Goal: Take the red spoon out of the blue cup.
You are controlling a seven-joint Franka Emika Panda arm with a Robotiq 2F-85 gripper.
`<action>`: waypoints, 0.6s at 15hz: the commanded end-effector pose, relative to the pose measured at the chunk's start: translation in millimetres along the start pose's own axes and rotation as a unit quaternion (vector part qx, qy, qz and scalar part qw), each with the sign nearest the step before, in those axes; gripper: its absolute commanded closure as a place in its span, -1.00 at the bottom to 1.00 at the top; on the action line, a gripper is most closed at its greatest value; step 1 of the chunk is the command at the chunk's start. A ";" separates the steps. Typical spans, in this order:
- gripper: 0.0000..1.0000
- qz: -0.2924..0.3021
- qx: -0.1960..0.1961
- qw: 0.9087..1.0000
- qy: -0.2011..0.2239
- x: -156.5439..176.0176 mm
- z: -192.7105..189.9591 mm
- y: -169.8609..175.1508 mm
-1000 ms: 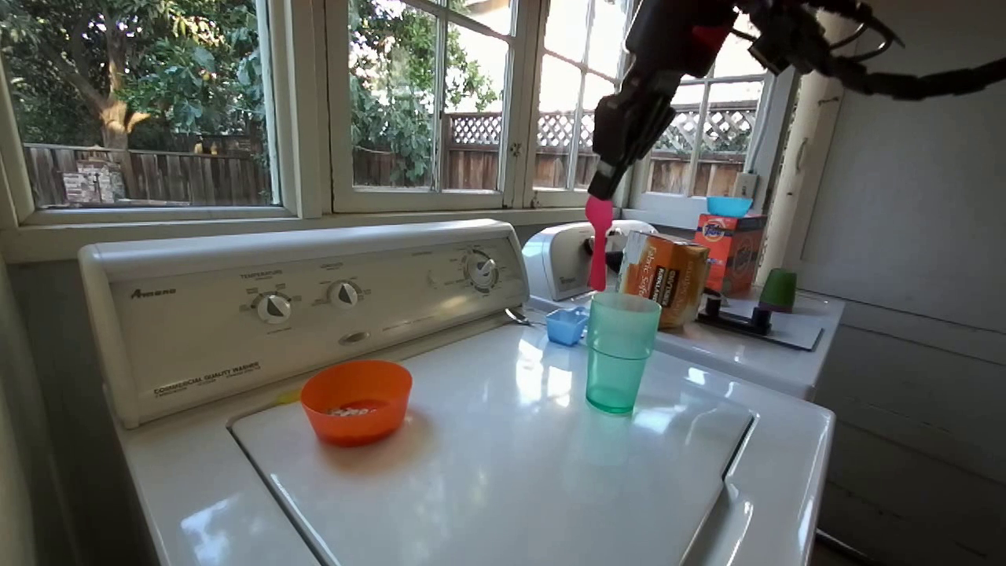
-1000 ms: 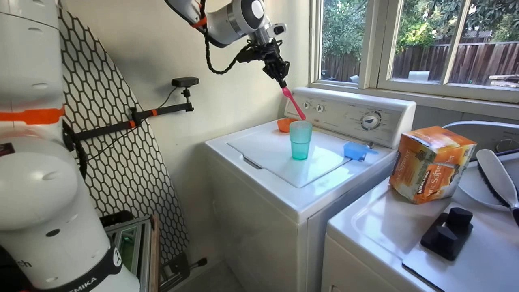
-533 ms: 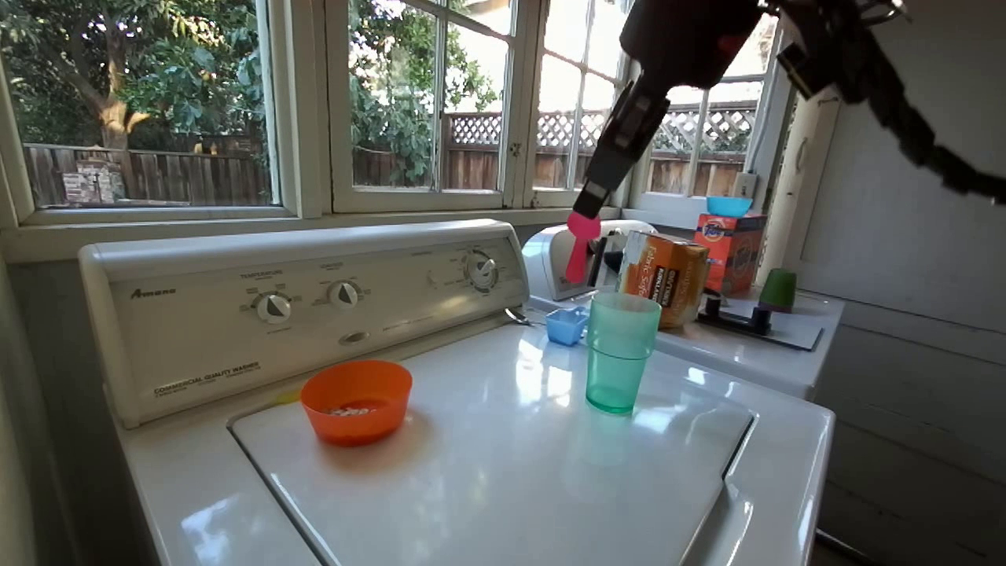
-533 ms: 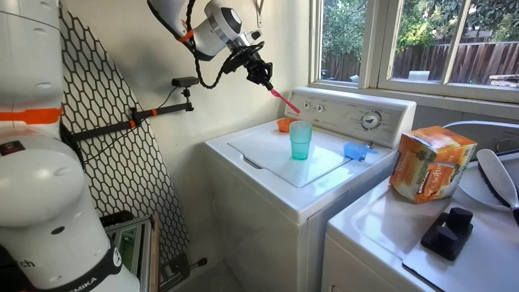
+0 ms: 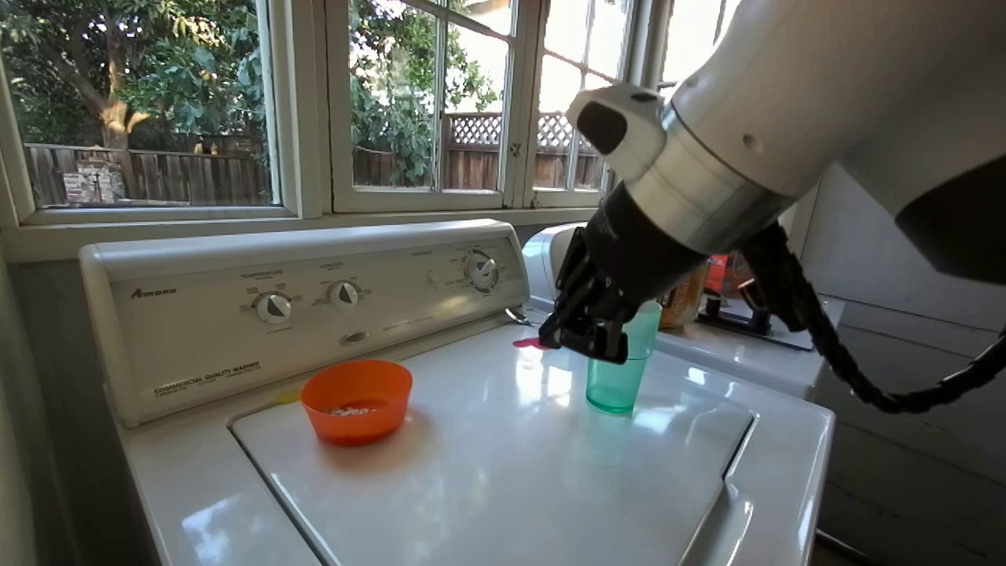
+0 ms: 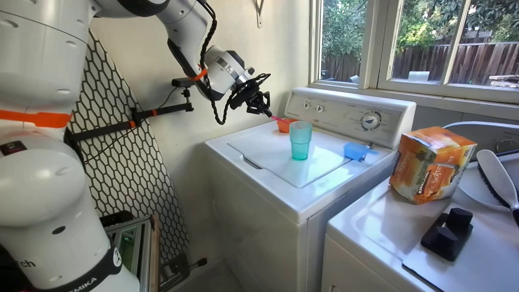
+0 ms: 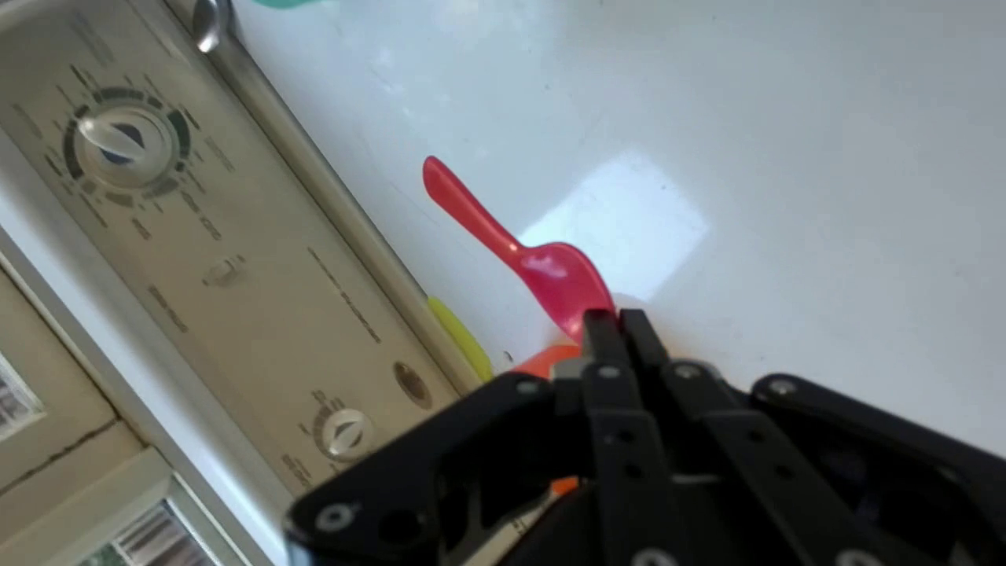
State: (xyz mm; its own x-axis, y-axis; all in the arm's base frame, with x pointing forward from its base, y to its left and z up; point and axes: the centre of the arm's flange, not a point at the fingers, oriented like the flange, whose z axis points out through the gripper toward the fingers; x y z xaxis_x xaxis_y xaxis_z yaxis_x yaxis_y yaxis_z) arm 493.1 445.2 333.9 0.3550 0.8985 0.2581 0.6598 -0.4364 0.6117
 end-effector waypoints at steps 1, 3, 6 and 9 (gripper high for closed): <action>0.98 -0.064 0.002 0.997 0.050 -6.2 23.0 -27.3; 0.98 -0.087 0.008 0.994 0.062 -9.6 32.4 -36.7; 0.98 -0.115 0.013 0.990 0.076 -17.4 45.3 -46.5; 0.40 -0.115 0.028 0.990 0.072 -20.1 49.3 -48.9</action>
State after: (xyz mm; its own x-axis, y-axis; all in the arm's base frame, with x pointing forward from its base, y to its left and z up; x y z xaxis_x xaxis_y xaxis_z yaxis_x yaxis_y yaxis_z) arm 485.5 448.7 270.5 0.1108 0.9704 0.2147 0.7337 -0.2256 0.6409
